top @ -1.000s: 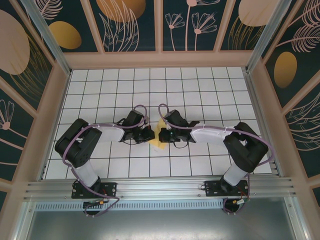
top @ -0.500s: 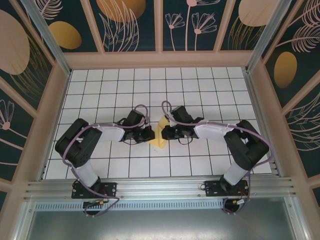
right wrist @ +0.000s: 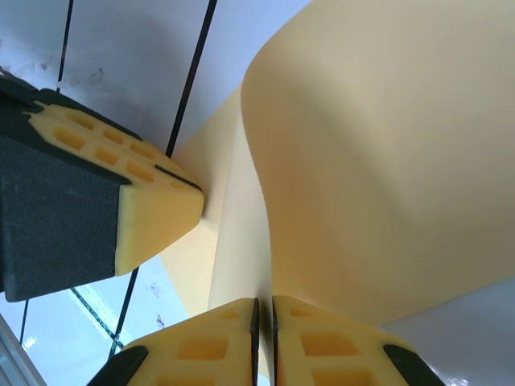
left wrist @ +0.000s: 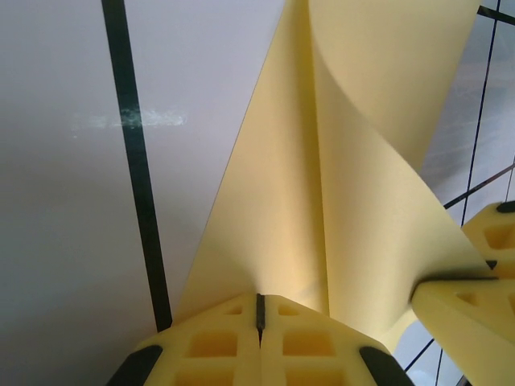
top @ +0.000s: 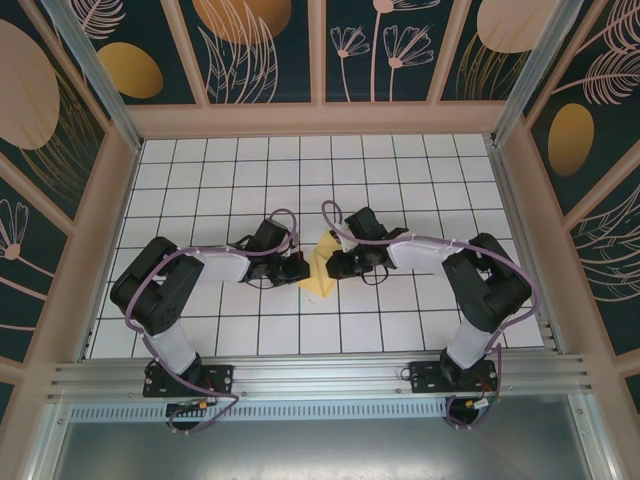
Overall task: Fold a paper plane with a square sheet of paper (pick it up from the middle)
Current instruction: Fold the triangle a second time at the center of the table.
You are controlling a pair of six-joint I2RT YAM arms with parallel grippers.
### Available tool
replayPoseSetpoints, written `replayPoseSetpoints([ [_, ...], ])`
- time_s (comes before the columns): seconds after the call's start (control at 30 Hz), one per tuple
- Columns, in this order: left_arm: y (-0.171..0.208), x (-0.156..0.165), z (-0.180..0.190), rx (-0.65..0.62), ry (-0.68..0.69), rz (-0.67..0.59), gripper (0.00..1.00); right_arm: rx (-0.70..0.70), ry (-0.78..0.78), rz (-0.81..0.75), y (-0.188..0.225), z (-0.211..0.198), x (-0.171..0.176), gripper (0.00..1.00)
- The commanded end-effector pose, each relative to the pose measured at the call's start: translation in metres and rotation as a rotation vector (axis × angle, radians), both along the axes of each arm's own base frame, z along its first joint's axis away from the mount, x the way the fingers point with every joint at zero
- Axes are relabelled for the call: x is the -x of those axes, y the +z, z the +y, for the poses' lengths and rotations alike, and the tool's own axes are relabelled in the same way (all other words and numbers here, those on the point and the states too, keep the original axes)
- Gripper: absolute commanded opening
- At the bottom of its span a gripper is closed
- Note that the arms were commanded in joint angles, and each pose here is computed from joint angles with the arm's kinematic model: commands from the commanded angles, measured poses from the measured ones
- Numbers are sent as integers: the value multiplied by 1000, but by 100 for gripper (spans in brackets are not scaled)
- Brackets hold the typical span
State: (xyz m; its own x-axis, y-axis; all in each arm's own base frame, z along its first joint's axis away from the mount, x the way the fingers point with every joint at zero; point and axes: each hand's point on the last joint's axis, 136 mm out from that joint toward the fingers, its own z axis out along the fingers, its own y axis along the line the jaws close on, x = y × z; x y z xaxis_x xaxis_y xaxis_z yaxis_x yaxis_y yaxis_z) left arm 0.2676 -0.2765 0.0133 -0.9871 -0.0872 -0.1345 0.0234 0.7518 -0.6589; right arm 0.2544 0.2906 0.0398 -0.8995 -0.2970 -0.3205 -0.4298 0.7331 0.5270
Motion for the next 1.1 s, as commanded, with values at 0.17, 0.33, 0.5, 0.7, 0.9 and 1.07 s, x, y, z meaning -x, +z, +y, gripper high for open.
replayPoseSetpoints([
  [0.17,-18,6,14,-98,2,26,0,14,38,1,-2,-2,-8,16],
  [0.33,-18,6,13,-95,-4,24,0,36,60,-6,-7,-2,-10,16],
  [0.5,-18,6,14,-97,-6,27,0,26,73,-13,-7,0,-11,17],
  [0.7,-16,6,13,-94,-5,24,0,25,73,-6,-10,0,-10,17],
  [0.9,-16,5,13,-93,-6,24,0,46,54,-29,-15,-4,-13,17],
  [1.07,-17,6,13,-98,-8,25,0,75,44,-34,-15,-8,-15,17],
])
